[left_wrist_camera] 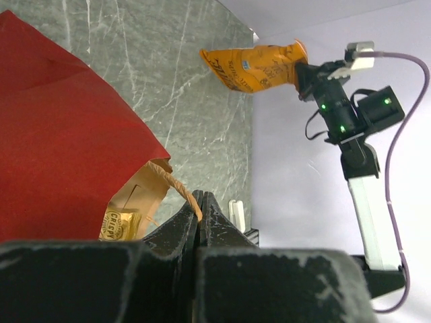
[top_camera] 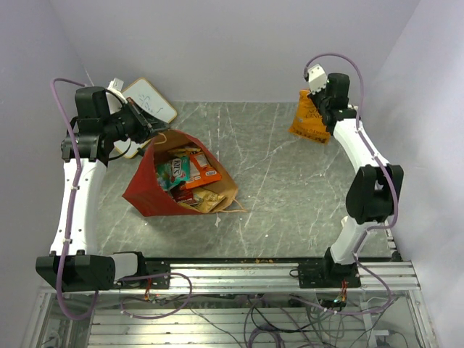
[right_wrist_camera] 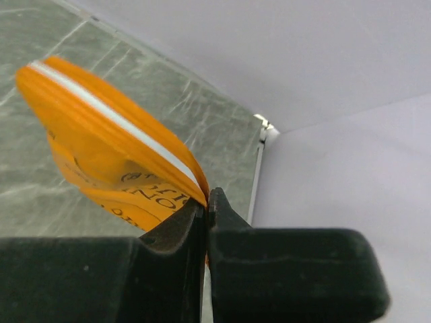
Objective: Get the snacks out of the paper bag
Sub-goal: Place the snack at the center of the board, then take out the snack from the paper bag.
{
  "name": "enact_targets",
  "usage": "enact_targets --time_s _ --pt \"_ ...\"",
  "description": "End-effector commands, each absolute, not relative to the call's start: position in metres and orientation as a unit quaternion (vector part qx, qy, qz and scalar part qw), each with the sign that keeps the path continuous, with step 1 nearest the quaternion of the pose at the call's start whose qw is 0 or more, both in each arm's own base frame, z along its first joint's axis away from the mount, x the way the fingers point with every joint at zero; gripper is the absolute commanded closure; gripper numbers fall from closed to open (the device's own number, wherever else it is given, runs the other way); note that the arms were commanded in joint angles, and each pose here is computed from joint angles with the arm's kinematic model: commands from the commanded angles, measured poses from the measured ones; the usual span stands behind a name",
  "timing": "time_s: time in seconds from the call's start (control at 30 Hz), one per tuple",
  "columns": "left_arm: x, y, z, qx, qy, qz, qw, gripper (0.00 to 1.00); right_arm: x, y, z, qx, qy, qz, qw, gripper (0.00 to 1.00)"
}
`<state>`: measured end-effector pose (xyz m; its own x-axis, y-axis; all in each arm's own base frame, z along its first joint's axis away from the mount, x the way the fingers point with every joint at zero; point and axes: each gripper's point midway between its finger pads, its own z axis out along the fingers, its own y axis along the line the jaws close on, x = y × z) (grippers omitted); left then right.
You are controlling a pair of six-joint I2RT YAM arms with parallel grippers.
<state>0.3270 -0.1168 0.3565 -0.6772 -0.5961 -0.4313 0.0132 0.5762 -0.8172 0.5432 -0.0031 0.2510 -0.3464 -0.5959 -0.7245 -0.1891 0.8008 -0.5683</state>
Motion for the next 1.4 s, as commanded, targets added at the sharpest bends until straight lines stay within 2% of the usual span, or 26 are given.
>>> enact_targets --time_s 0.0,0.1,0.2,0.43,0.47,0.53,0.6,0.77,0.83,0.9,1.03,1.2,1.37 --pt "0.321 -0.119 0.379 -0.168 0.795 -0.447 0.375 0.93 0.578 -0.016 0.301 -0.261 0.741 -0.250 0.567 1.00" --pt "0.321 -0.119 0.378 -0.167 0.797 -0.445 0.372 0.93 0.580 -0.006 0.283 -0.273 0.752 -0.225 0.557 1.00" --pt "0.325 -0.119 0.376 -0.168 0.798 -0.446 0.369 0.93 0.565 0.021 0.240 -0.305 0.773 -0.190 0.523 1.00" --pt "0.324 -0.119 0.371 -0.169 0.799 -0.445 0.367 0.93 0.464 0.094 0.142 -0.309 0.830 -0.103 0.453 1.00" --pt "0.324 -0.120 0.370 -0.170 0.798 -0.448 0.366 0.93 0.449 0.103 0.133 -0.299 0.840 -0.071 0.447 0.96" --pt "0.325 -0.121 0.368 -0.172 0.796 -0.452 0.365 0.93 0.423 0.120 0.123 -0.280 0.854 -0.007 0.438 0.81" --pt "0.325 -0.121 0.366 -0.171 0.796 -0.452 0.364 0.93 0.403 0.130 0.124 -0.268 0.860 0.029 0.434 0.68" --pt "0.323 -0.120 0.358 -0.164 0.806 -0.442 0.359 0.93 0.362 0.164 0.147 -0.291 0.847 0.148 0.419 0.48" --pt "0.323 -0.120 0.357 -0.165 0.806 -0.443 0.357 0.93 0.347 0.178 0.159 -0.311 0.833 0.198 0.412 0.36" --pt "0.323 -0.121 0.358 -0.163 0.803 -0.446 0.359 0.93 0.339 0.184 0.169 -0.296 0.833 0.226 0.410 0.31" --pt "0.320 -0.120 0.359 -0.159 0.805 -0.442 0.363 0.93 0.320 0.200 0.184 -0.292 0.816 0.269 0.419 0.28" --pt "0.313 -0.126 0.350 -0.169 0.799 -0.463 0.343 0.93 0.289 0.240 0.200 -0.351 0.773 0.297 0.437 0.29" --pt "0.305 -0.129 0.344 -0.174 0.794 -0.478 0.333 0.93 0.244 0.298 0.234 -0.479 0.667 0.331 0.465 0.33"
